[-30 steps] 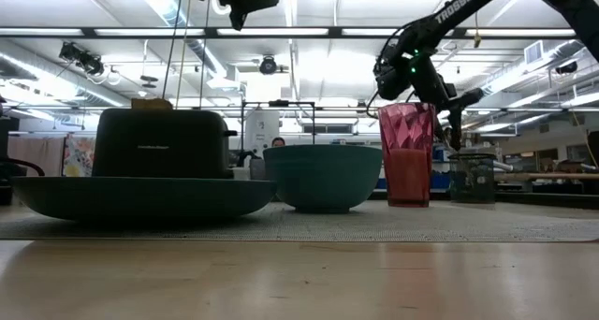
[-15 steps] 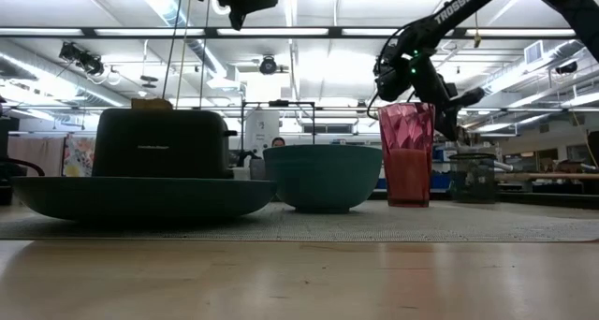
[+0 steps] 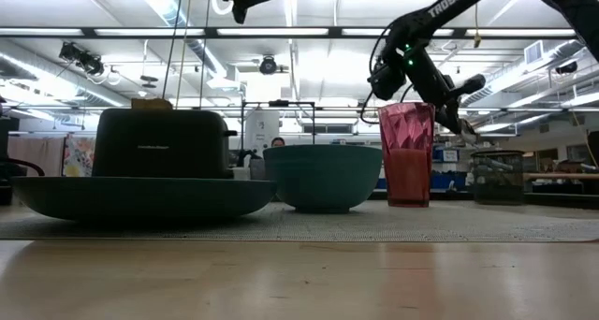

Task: Arrange a breakfast setting
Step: Put the black spoon on the bottom right of the placemat

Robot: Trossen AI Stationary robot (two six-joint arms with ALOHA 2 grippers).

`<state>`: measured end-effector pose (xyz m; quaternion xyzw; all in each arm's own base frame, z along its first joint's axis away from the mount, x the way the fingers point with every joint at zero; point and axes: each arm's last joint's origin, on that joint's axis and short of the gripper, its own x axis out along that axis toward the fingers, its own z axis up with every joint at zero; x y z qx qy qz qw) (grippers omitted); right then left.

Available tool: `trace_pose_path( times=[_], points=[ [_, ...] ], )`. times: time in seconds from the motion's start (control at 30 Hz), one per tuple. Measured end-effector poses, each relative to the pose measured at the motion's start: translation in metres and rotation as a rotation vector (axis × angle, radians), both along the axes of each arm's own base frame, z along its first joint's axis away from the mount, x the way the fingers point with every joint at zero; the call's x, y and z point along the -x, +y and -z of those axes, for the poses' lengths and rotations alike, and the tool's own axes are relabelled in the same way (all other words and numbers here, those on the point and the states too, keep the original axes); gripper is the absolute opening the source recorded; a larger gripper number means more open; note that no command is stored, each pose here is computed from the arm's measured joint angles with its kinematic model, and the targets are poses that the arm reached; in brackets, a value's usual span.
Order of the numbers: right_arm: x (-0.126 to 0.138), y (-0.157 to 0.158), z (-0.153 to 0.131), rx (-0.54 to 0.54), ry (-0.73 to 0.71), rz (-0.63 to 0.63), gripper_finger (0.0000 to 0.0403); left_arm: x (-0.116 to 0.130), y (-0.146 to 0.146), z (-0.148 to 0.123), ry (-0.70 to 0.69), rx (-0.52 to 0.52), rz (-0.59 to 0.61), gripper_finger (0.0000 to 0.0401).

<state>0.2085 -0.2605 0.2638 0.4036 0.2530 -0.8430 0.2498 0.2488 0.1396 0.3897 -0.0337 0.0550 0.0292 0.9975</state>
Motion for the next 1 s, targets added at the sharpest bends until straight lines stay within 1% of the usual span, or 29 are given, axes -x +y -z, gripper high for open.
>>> trace_pose_path(
  times=[0.13, 0.27, 0.37, 0.5, 0.7, 0.77, 0.87, 1.0],
  points=[
    [-0.004, 0.013, -0.014, 0.053, -0.006, -0.045, 0.0008, 0.000, 0.000, -0.002, -0.014, -0.009, 0.000, 0.0114],
    [-0.002, 0.030, -0.038, 0.132, -0.028, -0.098, 0.0008, 0.000, 0.000, -0.004, -0.038, -0.023, 0.000, 0.0114],
    [0.006, 0.046, -0.062, 0.196, -0.039, -0.156, 0.0008, 0.000, 0.000, -0.006, -0.057, -0.035, 0.000, 0.0114],
    [0.020, 0.068, -0.091, 0.252, -0.058, -0.254, 0.0008, 0.002, 0.004, -0.009, -0.083, -0.053, -0.015, 0.0114],
    [0.046, 0.101, -0.126, 0.291, -0.137, -0.369, 0.0007, 0.008, 0.016, -0.020, -0.190, -0.117, -0.070, 0.0114],
    [0.055, 0.111, -0.135, 0.303, -0.171, -0.402, 0.0007, 0.004, 0.019, -0.022, -0.236, -0.146, -0.097, 0.0114],
    [0.068, 0.126, -0.148, 0.330, -0.219, -0.450, 0.0007, -0.009, 0.023, -0.019, -0.279, -0.168, -0.114, 0.0120],
    [0.081, 0.142, -0.161, 0.414, -0.296, -0.482, 0.0007, -0.027, 0.023, -0.010, -0.313, -0.174, -0.112, 0.0149]
  ],
)
